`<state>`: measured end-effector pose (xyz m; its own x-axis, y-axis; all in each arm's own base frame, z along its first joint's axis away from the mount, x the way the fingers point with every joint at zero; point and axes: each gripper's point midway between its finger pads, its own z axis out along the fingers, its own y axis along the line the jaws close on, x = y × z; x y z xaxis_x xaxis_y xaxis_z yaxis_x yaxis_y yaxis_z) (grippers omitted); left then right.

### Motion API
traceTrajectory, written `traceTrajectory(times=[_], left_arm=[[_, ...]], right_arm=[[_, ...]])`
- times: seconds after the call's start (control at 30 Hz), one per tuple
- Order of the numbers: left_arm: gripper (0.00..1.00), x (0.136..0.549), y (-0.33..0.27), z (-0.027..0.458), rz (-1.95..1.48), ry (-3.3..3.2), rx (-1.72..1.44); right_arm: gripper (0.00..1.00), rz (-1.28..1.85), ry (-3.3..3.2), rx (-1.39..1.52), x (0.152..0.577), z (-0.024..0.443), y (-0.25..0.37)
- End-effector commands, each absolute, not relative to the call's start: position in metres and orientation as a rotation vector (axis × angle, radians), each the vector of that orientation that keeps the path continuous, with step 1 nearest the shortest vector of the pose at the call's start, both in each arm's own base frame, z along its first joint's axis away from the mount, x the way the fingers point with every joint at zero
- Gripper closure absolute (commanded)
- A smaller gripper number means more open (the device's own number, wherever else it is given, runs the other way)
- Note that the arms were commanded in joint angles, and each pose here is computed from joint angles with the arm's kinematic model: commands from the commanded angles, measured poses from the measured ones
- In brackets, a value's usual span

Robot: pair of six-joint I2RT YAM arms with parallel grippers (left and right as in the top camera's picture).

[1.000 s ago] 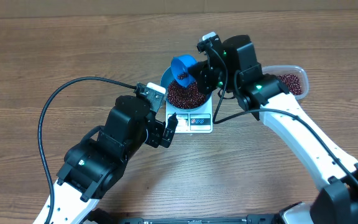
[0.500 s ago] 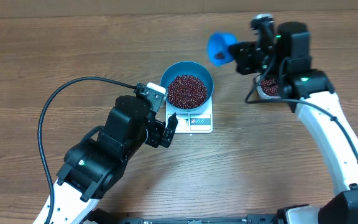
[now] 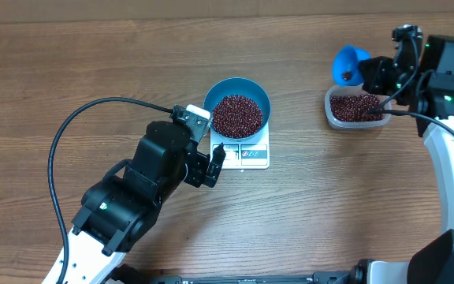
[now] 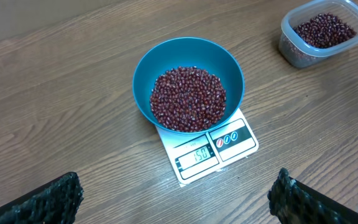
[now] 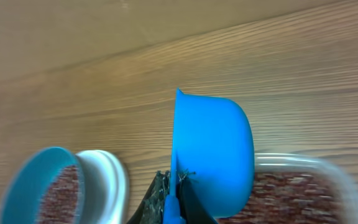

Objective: Scoop item into bowl and weigh 150g on scale
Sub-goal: 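Raise the empty blue scoop out of the bowl with the right gripper, then carry the blue scoop to the bean container and lower it in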

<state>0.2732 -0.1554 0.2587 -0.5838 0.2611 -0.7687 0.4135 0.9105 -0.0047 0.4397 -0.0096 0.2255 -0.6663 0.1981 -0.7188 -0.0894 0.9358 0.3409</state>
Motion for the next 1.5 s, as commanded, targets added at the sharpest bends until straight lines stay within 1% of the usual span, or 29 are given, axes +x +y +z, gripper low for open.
traceTrajectory(times=[0.0, 0.23, 0.3, 0.53, 0.77, 0.8, 0.83, 0.9, 1.07, 1.2, 1.3, 1.33, 1.37, 1.47], left_arm=[[0.00, 0.273, -0.156, 0.262, -0.247, 2.219, 0.465], [0.00, 0.273, -0.156, 0.262, -0.247, 2.219, 0.465], [0.00, 0.273, -0.156, 0.262, -0.247, 2.219, 0.465], [0.00, 0.274, -0.156, 0.262, -0.247, 2.219, 0.465], [0.01, 0.273, -0.156, 0.262, -0.247, 2.219, 0.465], [0.01, 0.273, -0.156, 0.262, -0.247, 2.219, 0.465], [0.01, 0.273, -0.156, 0.262, -0.247, 2.219, 0.465], [0.01, 0.273, -0.156, 0.262, -0.247, 2.219, 0.465], [0.01, 0.273, -0.156, 0.262, -0.247, 2.219, 0.465], [0.00, 0.273, -0.156, 0.262, -0.247, 2.219, 0.465], [0.00, 0.273, -0.156, 0.262, -0.247, 2.219, 0.465], [0.00, 0.273, -0.156, 0.262, -0.247, 2.219, 0.465], [0.01, 0.273, -0.156, 0.262, -0.247, 2.219, 0.465], [0.01, 0.273, -0.156, 0.262, -0.247, 2.219, 0.465]], right_arm=[[0.96, 0.270, 2.216, -0.063, 0.439, 0.244, -0.026], [0.96, -0.148, 2.354, -0.264, 0.423, 0.218, -0.055], [0.96, -0.220, 2.388, -0.291, 0.418, 0.213, -0.056], [0.96, -0.261, 2.397, -0.388, 0.418, 0.210, -0.028], [0.96, -0.461, 2.401, -0.363, 0.416, 0.214, -0.030], [0.96, -0.447, 2.402, -0.323, 0.416, 0.214, -0.030], [0.96, -0.412, 2.403, -0.222, 0.417, 0.214, -0.031], [0.96, -0.251, 2.395, 0.120, 0.417, 0.213, -0.033], [0.96, 0.077, 2.339, 0.590, 0.419, 0.208, -0.026], [0.96, 0.222, 2.250, 0.967, 0.420, 0.199, -0.024], [0.96, 0.286, 2.181, 1.195, 0.422, 0.187, -0.025], [0.95, 0.307, 2.154, 1.274, 0.423, 0.182, -0.025], [0.93, 0.317, 2.141, 1.312, 0.423, 0.180, -0.025], [0.93, 0.323, 2.121, 1.405, 0.425, 0.167, -0.026]])
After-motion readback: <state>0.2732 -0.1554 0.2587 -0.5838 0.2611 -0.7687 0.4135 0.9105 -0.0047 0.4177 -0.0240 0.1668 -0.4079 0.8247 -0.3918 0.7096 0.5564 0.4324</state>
